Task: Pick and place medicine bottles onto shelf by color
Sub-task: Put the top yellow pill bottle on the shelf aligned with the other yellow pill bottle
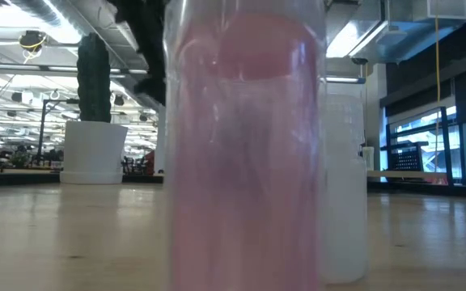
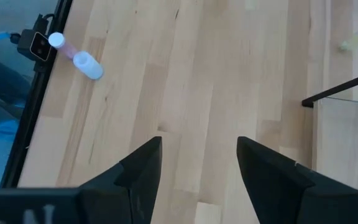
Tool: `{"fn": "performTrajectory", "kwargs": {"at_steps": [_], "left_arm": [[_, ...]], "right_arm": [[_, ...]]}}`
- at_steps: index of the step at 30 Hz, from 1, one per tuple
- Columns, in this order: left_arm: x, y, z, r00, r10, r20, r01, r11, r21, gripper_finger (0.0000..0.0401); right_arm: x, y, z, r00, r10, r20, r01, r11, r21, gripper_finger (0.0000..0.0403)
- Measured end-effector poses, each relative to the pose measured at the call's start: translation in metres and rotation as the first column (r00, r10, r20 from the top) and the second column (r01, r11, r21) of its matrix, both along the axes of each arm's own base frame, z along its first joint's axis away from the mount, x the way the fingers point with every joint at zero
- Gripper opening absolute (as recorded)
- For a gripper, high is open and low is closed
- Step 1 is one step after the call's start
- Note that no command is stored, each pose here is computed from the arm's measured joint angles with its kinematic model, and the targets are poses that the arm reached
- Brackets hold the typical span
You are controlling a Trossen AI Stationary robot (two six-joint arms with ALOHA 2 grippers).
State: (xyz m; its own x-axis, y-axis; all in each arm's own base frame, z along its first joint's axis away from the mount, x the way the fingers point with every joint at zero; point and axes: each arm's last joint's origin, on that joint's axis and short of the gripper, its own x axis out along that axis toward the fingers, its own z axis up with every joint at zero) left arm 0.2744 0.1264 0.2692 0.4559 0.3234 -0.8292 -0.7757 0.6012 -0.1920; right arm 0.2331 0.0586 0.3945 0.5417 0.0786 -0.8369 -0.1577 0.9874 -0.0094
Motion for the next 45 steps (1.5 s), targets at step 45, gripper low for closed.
{"fn": "performTrajectory", "kwargs": {"at_steps": [45], "left_arm": [[0.034, 0.026, -0.066, 0.976, 0.153, -0.155, -0.134, 0.983, 0.125, 0.0236]], "right_arm": [[0.000, -0.001, 0.000, 1.000, -0.024, -0.002, 0.024, 1.000, 0.013, 0.0209]]}}
